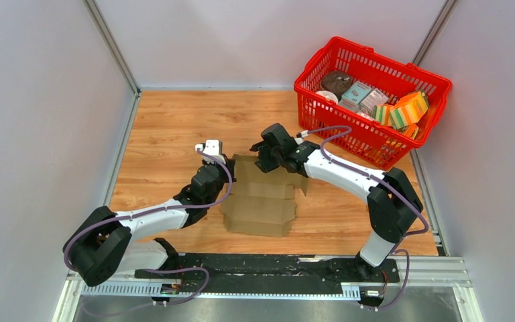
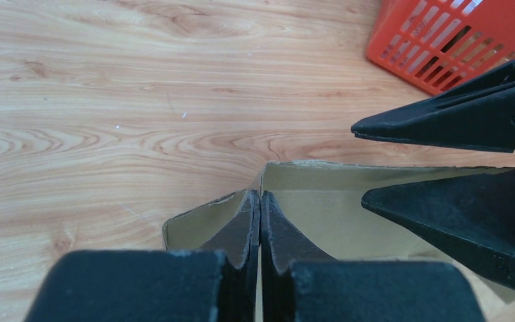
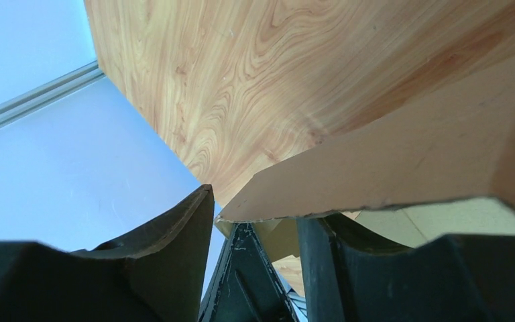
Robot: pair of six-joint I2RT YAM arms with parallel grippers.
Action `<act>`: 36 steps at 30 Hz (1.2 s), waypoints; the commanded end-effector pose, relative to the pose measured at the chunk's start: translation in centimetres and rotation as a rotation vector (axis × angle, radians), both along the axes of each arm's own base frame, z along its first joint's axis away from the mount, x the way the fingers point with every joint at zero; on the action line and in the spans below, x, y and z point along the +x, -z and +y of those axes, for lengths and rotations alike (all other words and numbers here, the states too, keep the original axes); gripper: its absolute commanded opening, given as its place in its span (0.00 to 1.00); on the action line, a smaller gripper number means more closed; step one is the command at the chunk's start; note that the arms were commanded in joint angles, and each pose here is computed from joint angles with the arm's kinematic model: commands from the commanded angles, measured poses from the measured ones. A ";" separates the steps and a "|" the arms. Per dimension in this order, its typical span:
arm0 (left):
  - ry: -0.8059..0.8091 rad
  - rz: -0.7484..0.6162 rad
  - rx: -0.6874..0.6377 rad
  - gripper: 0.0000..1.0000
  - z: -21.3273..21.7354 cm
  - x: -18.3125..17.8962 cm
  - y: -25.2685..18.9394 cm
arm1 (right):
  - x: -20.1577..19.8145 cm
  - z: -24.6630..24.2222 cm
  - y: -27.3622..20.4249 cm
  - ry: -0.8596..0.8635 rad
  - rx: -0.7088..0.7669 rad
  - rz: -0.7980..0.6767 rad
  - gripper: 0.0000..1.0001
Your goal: Fold the paper box
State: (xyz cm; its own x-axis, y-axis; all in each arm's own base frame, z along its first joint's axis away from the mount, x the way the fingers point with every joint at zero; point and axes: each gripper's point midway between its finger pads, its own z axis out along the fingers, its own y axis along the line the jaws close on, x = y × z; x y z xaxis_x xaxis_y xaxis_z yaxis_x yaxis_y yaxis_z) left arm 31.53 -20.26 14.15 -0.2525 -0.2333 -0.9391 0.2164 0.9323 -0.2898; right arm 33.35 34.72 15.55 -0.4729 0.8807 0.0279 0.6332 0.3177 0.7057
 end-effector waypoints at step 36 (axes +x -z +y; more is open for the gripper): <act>-0.219 -0.034 -0.123 0.48 6.9 -0.6 -0.9 | 6.9 -2.3 0.1 -0.168 0.158 -0.251 0.00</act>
State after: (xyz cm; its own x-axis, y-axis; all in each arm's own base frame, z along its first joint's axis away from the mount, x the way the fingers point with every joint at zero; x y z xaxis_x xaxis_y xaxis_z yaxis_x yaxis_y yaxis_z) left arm 30.12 -14.20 18.43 -0.0535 -0.3328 -0.9415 0.1214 0.9337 -0.3369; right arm 39.23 31.57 14.61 -0.5434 0.8390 -0.0270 0.4736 0.3330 0.8153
